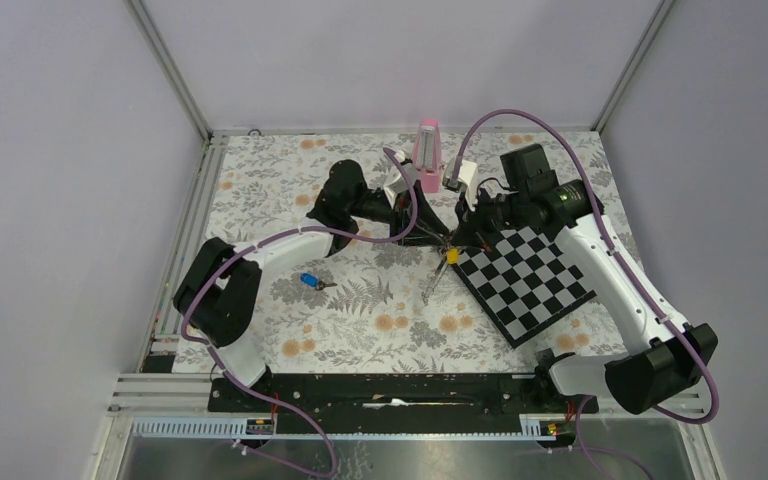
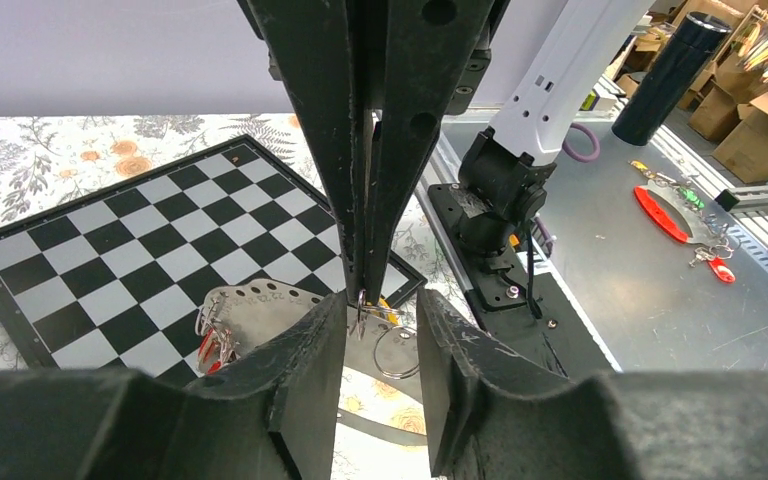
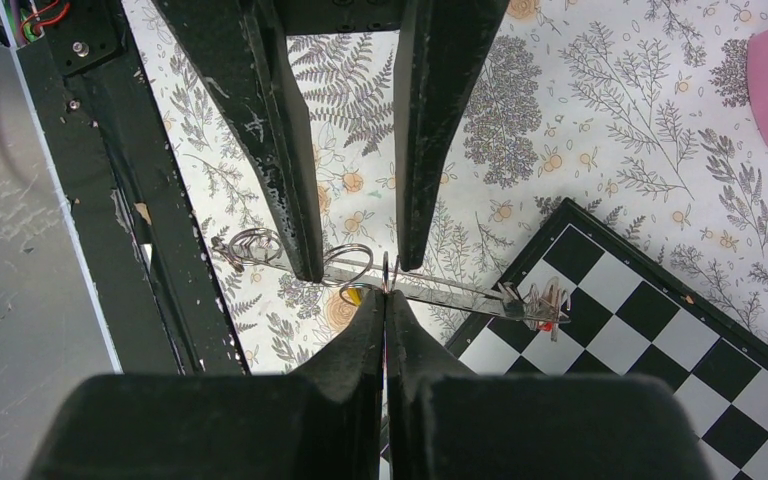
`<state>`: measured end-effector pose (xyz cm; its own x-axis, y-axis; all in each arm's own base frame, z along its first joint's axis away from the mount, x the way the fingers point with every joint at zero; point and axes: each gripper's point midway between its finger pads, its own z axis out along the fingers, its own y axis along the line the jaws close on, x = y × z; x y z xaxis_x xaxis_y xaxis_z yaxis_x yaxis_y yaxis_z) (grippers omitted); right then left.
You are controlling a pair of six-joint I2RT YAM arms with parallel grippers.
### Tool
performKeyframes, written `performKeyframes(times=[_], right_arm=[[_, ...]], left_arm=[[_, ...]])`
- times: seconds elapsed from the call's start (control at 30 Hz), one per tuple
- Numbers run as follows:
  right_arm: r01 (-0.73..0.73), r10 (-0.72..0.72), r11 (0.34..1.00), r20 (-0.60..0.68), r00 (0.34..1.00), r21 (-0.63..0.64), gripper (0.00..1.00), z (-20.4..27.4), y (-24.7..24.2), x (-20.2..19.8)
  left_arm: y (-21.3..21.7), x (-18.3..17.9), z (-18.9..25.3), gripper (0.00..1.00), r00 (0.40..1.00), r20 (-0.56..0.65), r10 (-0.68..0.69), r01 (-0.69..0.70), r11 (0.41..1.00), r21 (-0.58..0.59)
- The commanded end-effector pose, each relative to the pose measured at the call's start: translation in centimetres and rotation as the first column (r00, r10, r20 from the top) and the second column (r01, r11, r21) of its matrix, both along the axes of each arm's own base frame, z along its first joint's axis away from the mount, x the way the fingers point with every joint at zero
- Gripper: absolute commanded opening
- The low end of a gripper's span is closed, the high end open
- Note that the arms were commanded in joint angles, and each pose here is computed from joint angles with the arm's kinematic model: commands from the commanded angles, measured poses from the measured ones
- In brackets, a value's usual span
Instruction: Put the keys on the keyring
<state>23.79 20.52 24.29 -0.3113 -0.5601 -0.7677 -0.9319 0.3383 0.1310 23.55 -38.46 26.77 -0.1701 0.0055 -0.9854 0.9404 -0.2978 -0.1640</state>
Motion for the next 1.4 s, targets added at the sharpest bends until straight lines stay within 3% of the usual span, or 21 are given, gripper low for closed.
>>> performKeyframes(times=[0.0, 0.43, 0.6, 0.73, 0.77, 1.03, 1.37], right_arm=[[-0.019, 0.018, 0.999, 0.041, 0.999, 0.037, 0.0, 1.1, 0.7, -0.1], [-0.021, 0.018, 0.998, 0.054, 0.998, 0.056, 0.0, 1.5, 0.8, -0.1], [-0.021, 0.018, 0.998, 0.048, 0.999, 0.058, 0.0, 1.3, 0.9, -0.2], [-0.021, 0.018, 0.998, 0.046, 0.999, 0.067, 0.0, 1.3, 1.0, -0.2], [-0.021, 0.018, 0.997, 0.051, 0.999, 0.069, 0.0, 1.4, 1.0, -0.2], [0.011, -0.021, 0.997, 0.124, 0.992, 0.08, 0.3, 1.7, 0.3, -0.2], [-0.075, 0.058, 0.988, 0.125, 0.99, 0.132, 0.55, 1.5, 0.8, -2.2]], left_arm=[[0.0, -0.5, 0.4, 0.36, 0.999, 0.044, -0.028, 0.029, 0.999, -0.031], [-0.4, 0.2, -0.4, 0.28, 0.999, 0.038, -0.019, 0.02, 1.0, -0.008], [-0.4, 0.2, -0.3, 0.19, 0.999, 0.039, -0.018, 0.018, 1.0, -0.01], [-0.5, 0.2, -0.3, 0.0, 0.999, 0.035, -0.016, 0.016, 1.0, -0.009], [-0.4, 0.2, -0.3, 0.0, 0.999, 0.033, -0.013, 0.013, 1.0, -0.01], [1.1, -0.3, 1.9, 0.0, 0.999, -0.034, 0.033, -0.036, 0.995, -0.097], [2.0, -0.9, 3.3, 0.0, 0.991, -0.129, 0.048, -0.069, 0.983, -0.17]])
